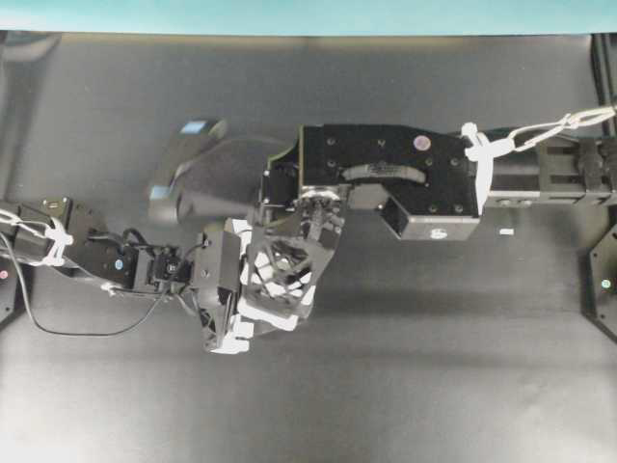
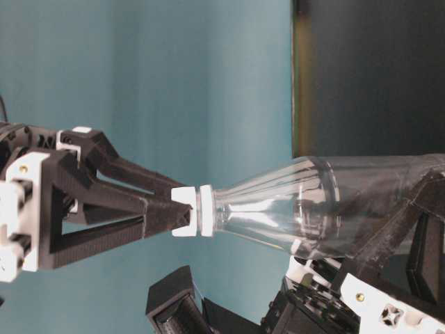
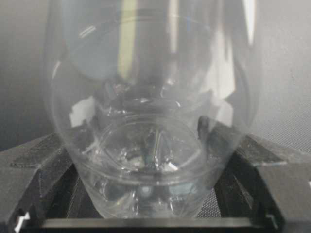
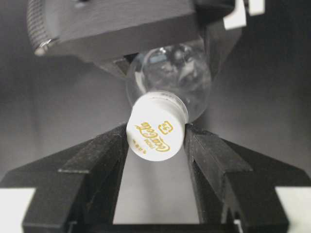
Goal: Open the bottle cap by holding the bottle with the left arm and twisting the cap with the right arm.
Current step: 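Close the right gripper around the white cap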
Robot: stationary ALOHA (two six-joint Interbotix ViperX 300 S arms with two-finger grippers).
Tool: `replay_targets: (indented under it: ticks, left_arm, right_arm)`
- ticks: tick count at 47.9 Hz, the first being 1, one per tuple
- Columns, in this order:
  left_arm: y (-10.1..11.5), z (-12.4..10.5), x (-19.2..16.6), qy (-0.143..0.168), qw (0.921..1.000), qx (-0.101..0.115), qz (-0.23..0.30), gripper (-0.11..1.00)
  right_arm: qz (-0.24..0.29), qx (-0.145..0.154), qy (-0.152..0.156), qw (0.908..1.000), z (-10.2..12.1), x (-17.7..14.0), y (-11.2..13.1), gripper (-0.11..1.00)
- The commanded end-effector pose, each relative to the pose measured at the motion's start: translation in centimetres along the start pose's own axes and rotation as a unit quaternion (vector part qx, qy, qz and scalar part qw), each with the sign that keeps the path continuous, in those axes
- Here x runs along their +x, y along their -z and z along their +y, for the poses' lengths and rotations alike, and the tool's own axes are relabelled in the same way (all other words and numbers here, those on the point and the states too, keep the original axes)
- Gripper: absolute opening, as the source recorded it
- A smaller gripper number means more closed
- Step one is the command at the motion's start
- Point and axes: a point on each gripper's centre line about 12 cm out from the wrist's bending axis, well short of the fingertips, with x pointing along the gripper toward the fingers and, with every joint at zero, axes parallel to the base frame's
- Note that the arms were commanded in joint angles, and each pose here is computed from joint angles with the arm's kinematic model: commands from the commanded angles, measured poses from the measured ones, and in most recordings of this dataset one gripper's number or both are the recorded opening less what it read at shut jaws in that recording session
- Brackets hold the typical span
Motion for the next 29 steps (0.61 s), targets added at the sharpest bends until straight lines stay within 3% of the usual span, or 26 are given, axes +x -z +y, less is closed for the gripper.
replay_targets:
  ticks: [1,15,29]
  left_arm:
    - [-0.4,0.1,0.1,0.0,1.0,-0.002,-0.006,0.81]
    - [-0.3,0.0,0.1,0.0,1.0,-0.001,-0.005,0.81]
    - [-0.3,-0.1,0.1,0.002,1.0,-0.001,-0.005,0.81]
  right_arm:
    - [-0.008,-0.049,-0.006,0.9987,1.1,-0.3,0.0,0.37]
    - [-0.003,-0.184,-0.002,0.9829,1.0,-0.3,0.3,0.37]
    - [0.004,-0.323,-0.001,0.9463,0.7,0.3,1.0,0.37]
